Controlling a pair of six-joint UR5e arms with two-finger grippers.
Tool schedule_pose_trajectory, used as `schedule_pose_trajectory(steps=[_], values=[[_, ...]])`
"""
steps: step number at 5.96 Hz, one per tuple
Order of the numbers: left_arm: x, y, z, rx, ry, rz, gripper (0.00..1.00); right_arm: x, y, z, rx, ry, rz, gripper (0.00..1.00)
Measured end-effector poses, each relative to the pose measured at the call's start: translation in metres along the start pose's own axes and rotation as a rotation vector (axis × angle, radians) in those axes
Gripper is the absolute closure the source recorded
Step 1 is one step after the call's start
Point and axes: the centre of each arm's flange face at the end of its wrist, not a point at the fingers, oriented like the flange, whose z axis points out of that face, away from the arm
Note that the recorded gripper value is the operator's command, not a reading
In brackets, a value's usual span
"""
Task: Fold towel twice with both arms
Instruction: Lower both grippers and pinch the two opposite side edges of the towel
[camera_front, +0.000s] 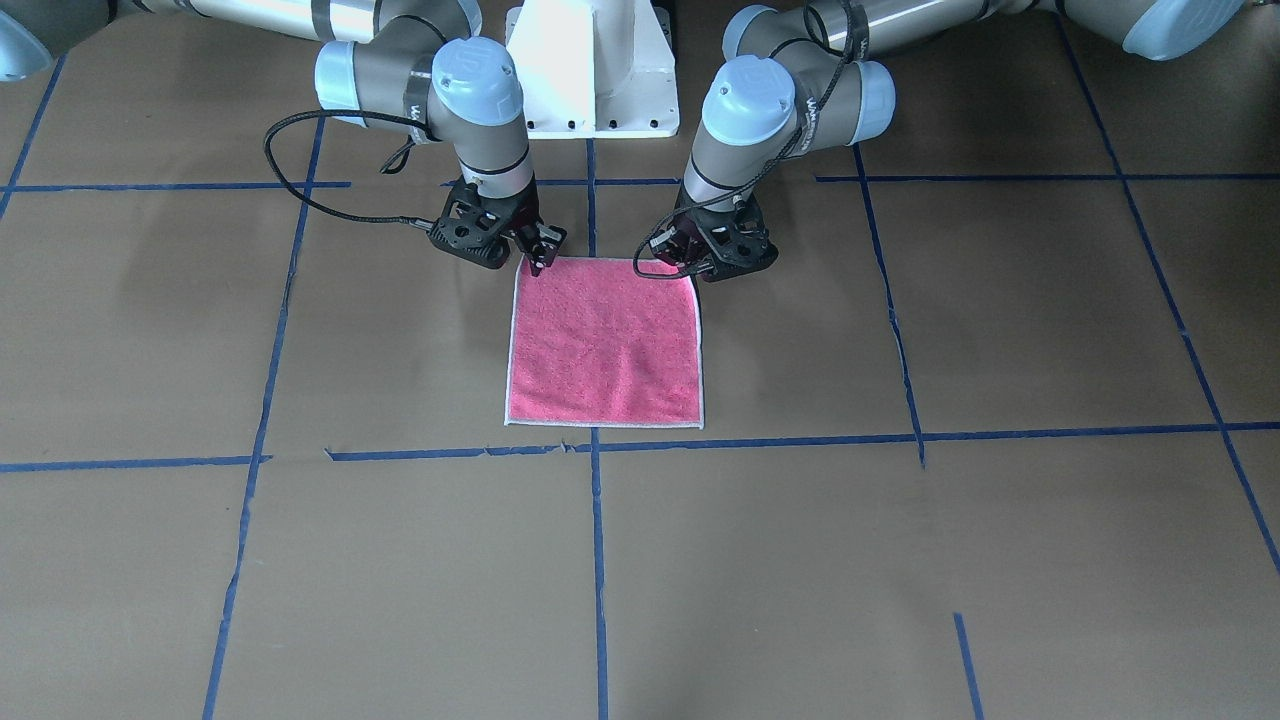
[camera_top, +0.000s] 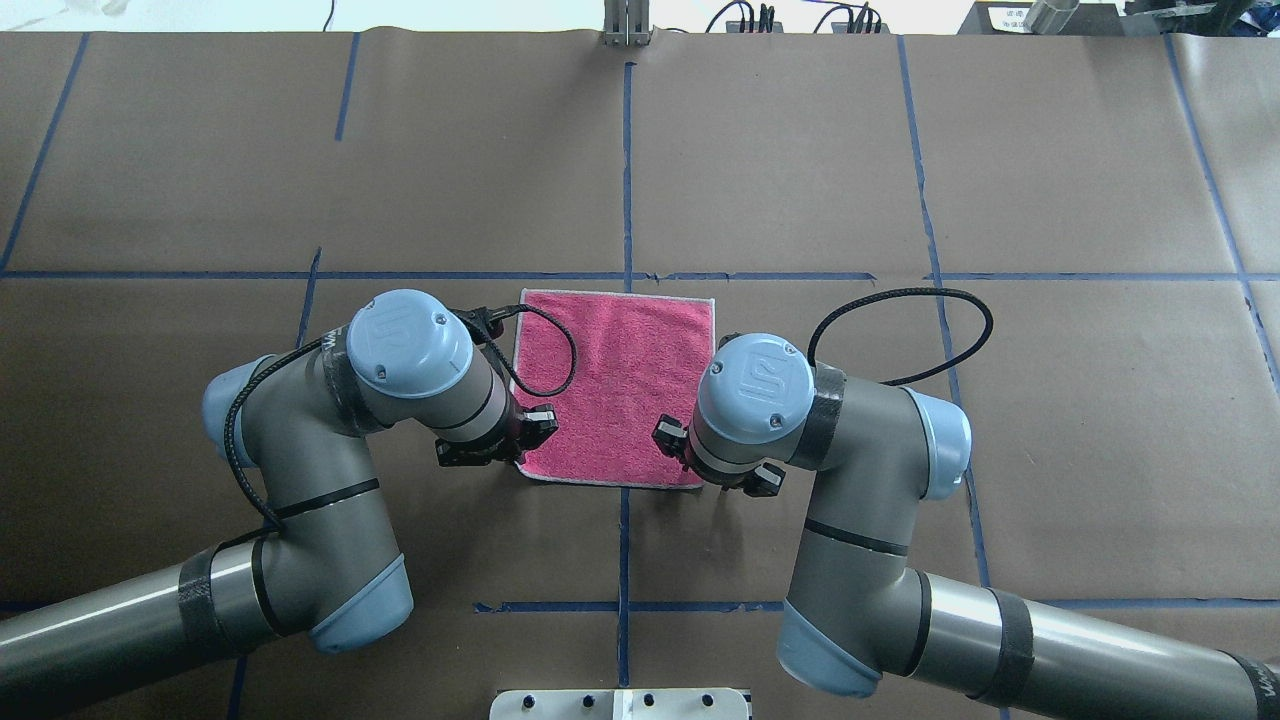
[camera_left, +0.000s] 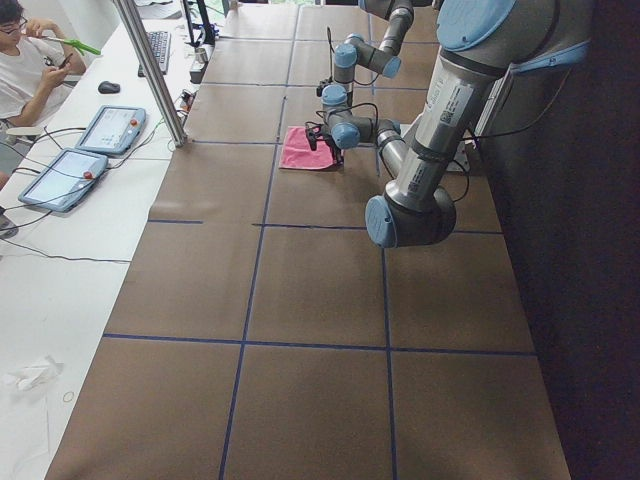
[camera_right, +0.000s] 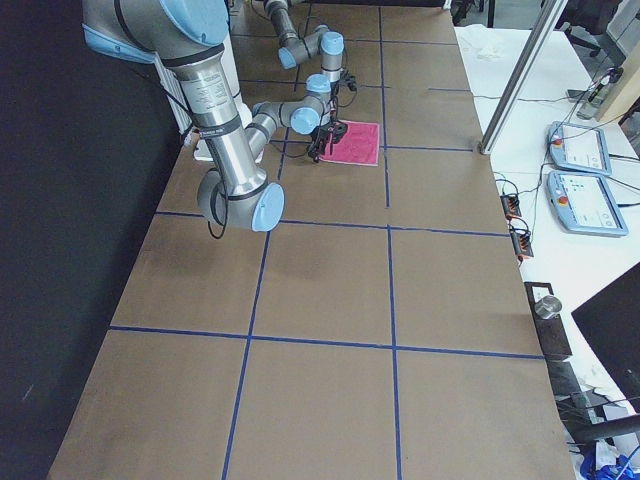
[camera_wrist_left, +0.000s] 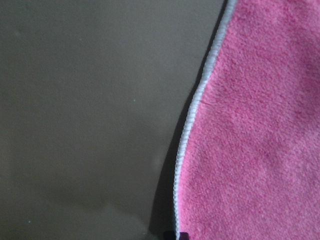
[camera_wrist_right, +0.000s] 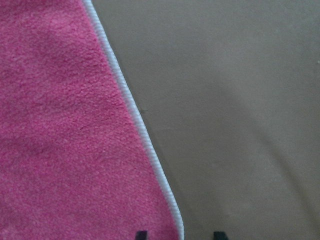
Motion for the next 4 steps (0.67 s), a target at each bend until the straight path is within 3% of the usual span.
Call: schedule_pose_trajectory(steps=[1, 3, 4], values=[[-0.0003, -0.0001, 0.0003, 0.0, -0.001, 0.0, 1.0, -0.0001, 0.0007, 0.0005, -0.001, 0.001, -0.001, 0.65], [-0.0001, -0.0001, 0.0003, 0.0, 0.0, -0.001, 1.0, 0.0001, 0.0019, 0.0009, -0.002, 0.001, -0.002, 0.93], [0.0004, 0.0, 0.0001, 0.0, 0.001, -0.002, 1.0, -0.0002, 0.0025, -0.0001, -0.003, 0.0, -0.003, 0.97]])
